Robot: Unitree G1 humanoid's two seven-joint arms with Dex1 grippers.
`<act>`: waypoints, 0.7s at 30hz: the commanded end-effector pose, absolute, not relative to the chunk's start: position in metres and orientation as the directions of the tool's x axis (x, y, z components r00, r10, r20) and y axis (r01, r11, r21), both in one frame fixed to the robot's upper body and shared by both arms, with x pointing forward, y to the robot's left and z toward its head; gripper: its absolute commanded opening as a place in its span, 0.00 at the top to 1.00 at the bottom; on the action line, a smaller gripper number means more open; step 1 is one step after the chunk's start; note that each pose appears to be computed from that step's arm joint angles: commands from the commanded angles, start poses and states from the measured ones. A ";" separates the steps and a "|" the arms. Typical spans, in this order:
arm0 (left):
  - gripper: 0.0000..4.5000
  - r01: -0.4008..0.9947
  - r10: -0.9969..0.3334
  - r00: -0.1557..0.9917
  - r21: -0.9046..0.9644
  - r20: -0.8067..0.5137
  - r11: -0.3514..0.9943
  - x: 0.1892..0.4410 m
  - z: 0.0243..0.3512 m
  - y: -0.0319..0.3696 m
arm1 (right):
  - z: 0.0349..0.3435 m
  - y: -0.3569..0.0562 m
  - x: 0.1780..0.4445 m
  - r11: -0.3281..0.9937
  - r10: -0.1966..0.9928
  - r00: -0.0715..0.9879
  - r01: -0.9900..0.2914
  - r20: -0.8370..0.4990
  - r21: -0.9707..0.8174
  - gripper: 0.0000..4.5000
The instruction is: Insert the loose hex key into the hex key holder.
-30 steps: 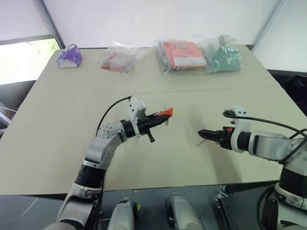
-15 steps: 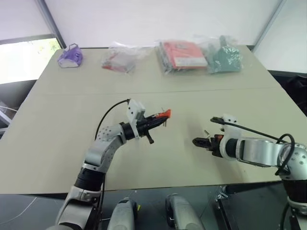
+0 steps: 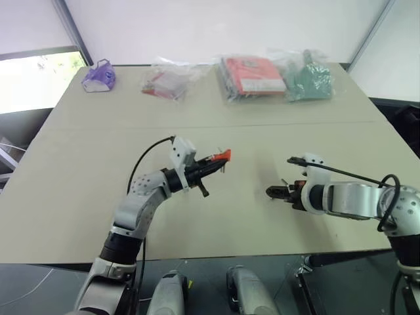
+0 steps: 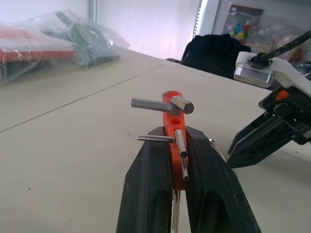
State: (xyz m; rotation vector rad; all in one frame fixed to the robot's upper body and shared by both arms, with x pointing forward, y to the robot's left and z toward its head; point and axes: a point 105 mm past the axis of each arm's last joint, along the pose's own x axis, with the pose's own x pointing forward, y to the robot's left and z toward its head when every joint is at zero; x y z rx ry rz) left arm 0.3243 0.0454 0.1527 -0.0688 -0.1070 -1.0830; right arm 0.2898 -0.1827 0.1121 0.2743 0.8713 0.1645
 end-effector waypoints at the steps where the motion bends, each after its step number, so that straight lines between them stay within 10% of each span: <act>1: 1.00 0.885 -0.877 0.454 0.031 0.160 0.464 0.322 0.164 0.043 | 0.100 -0.195 0.297 0.972 0.179 0.640 0.002 -0.747 0.235 0.19; 11: 1.00 0.883 -0.873 0.460 0.023 0.160 0.469 0.322 0.163 0.043 | 0.089 -0.196 0.312 0.985 0.158 0.657 -0.050 -0.737 0.167 0.19; 19: 1.00 0.880 -0.871 0.465 0.019 0.161 0.474 0.322 0.162 0.044 | 0.085 -0.190 0.309 0.983 0.182 0.654 -0.094 -0.734 0.159 0.94; 21: 1.00 0.881 -0.871 0.465 0.017 0.161 0.473 0.321 0.161 0.043 | 0.087 -0.195 0.310 0.988 0.154 0.664 -0.109 -0.731 0.110 0.94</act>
